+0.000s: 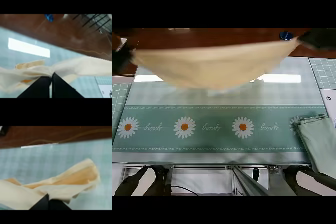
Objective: Fold the shirts.
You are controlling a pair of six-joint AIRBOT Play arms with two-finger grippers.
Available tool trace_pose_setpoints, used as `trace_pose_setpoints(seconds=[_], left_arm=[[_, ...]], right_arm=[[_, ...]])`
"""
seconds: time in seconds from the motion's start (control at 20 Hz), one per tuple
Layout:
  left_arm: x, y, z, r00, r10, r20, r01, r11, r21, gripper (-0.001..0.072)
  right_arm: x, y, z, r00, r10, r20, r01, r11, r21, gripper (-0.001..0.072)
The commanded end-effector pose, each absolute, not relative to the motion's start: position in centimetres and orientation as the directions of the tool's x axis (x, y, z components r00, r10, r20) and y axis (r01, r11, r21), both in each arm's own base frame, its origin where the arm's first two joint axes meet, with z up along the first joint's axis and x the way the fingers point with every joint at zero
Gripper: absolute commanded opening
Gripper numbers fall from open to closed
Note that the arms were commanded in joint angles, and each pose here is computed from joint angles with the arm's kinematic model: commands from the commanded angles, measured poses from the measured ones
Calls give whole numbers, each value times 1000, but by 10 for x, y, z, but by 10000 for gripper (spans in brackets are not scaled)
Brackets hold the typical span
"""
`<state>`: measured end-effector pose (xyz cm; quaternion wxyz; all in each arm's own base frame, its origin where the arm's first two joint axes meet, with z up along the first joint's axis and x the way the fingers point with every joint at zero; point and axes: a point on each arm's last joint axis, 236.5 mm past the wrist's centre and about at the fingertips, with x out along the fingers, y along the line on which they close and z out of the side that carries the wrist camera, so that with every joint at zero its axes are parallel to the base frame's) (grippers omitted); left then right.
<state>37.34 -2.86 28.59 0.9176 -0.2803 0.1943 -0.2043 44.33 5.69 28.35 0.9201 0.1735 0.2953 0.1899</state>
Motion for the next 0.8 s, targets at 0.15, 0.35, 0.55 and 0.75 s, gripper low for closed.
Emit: trace_pose_setpoints(seconds=[0.15,0.35,0.55,0.75], left_arm=[[267,-20,478,987,-160,1,158,976,-152,20],[179,-14,501,994,54,100,-53,998,-17,20],[127,-11,508,981,100,169,-108,993,38,20],[157,2,477,994,96,51,-98,995,35,20]], right_arm=[[288,51,453,942,271,-199,-256,962,96,18],[215,41,461,970,161,-183,-159,987,26,18],[183,31,442,962,93,-257,-92,996,14,18],[188,35,415,929,122,-350,-112,992,51,18]])
